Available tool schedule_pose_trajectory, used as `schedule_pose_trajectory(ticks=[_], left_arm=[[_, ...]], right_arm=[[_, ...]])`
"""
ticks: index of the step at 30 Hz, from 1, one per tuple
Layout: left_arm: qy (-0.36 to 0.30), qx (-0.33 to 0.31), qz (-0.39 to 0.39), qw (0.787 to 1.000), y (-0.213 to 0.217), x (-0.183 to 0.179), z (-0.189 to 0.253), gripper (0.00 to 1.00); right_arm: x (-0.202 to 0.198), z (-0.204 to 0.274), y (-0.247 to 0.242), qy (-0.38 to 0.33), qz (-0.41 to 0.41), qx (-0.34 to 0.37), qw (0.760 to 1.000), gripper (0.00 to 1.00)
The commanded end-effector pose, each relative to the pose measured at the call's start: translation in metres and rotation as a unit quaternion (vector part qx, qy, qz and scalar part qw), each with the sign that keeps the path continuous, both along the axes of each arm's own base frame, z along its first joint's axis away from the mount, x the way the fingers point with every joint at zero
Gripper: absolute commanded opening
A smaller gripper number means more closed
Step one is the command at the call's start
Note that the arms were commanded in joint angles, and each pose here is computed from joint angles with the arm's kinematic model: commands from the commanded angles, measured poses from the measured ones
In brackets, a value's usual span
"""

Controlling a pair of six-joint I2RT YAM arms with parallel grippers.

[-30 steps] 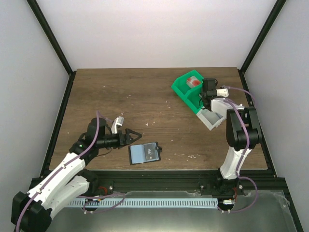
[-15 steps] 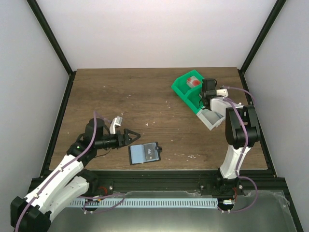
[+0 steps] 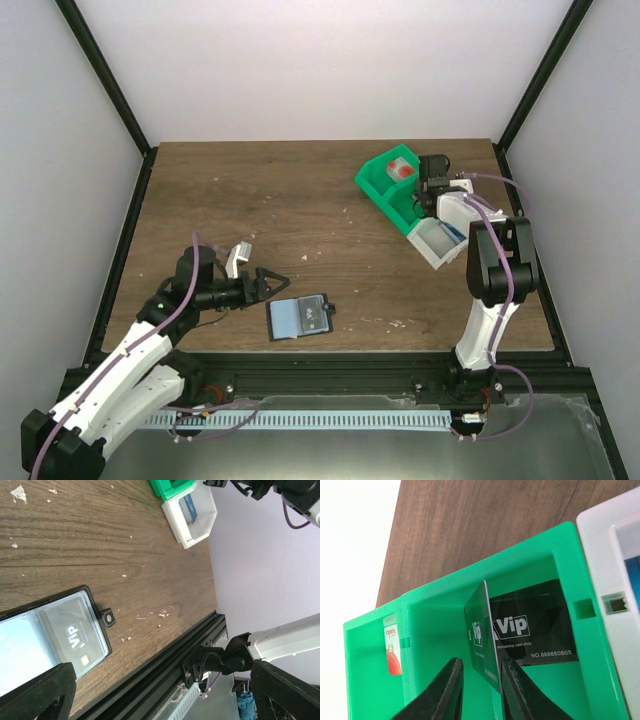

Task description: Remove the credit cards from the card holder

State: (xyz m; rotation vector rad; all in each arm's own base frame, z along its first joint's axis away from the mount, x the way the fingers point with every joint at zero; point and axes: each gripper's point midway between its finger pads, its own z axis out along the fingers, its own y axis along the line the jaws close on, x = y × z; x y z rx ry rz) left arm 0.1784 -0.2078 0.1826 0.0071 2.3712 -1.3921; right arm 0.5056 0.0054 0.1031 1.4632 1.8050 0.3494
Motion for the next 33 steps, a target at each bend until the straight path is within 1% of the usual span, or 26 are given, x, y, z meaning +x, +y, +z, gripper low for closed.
schedule_pose_trajectory(ticks=[1, 5, 8, 13, 16, 18, 20, 23, 28, 30, 31, 33], left_arm=[[-0.016, 0.001, 0.0, 1.0, 0.001, 0.001, 0.01, 0.97], [-0.009, 0.014, 0.005, 1.0, 0.004, 0.001, 0.005, 0.97], [-0.003, 0.023, 0.012, 1.0, 0.006, 0.001, 0.0, 0.97], [0.01, 0.032, 0.014, 0.999, 0.008, 0.001, -0.007, 0.97], [0.021, 0.032, 0.009, 0.999, 0.006, 0.0, -0.012, 0.97], [0.026, 0.033, 0.007, 0.999, 0.005, 0.0, -0.014, 0.97], [0.025, 0.033, 0.007, 0.999, 0.005, 0.0, -0.014, 0.96], [0.029, 0.032, 0.007, 0.999, 0.004, 0.0, -0.017, 0.95], [0.045, 0.021, 0.004, 0.999, 0.001, -0.001, -0.027, 0.89], [0.051, 0.017, 0.009, 0.998, 0.001, 0.0, -0.032, 0.86], [0.052, 0.013, 0.011, 0.999, 0.0, 0.001, -0.033, 0.84], [0.055, 0.003, 0.014, 0.998, -0.002, 0.001, -0.036, 0.81]], right_arm=[[-0.009, -0.003, -0.012, 0.056, -0.044, 0.011, 0.997, 0.24], [-0.019, -0.007, -0.014, 0.094, -0.064, 0.024, 0.993, 0.24], [-0.024, -0.001, -0.016, 0.094, -0.067, 0.027, 0.993, 0.25], [-0.036, 0.012, -0.019, 0.095, -0.06, 0.022, 0.993, 0.32], [-0.047, 0.015, -0.022, 0.122, -0.062, 0.019, 0.99, 0.37], [-0.052, 0.022, -0.022, 0.13, -0.051, 0.013, 0.99, 0.38], [-0.053, 0.029, -0.018, 0.124, -0.017, 0.003, 0.992, 0.38], [-0.047, 0.044, -0.007, 0.09, 0.064, -0.019, 0.994, 0.38], [-0.064, 0.067, 0.018, 0.028, 0.188, -0.039, 0.981, 0.38], [-0.075, 0.077, 0.031, -0.004, 0.245, -0.05, 0.968, 0.38], [-0.081, 0.081, 0.041, -0.021, 0.284, -0.053, 0.957, 0.39], [-0.095, 0.09, 0.065, -0.056, 0.378, -0.064, 0.922, 0.39]])
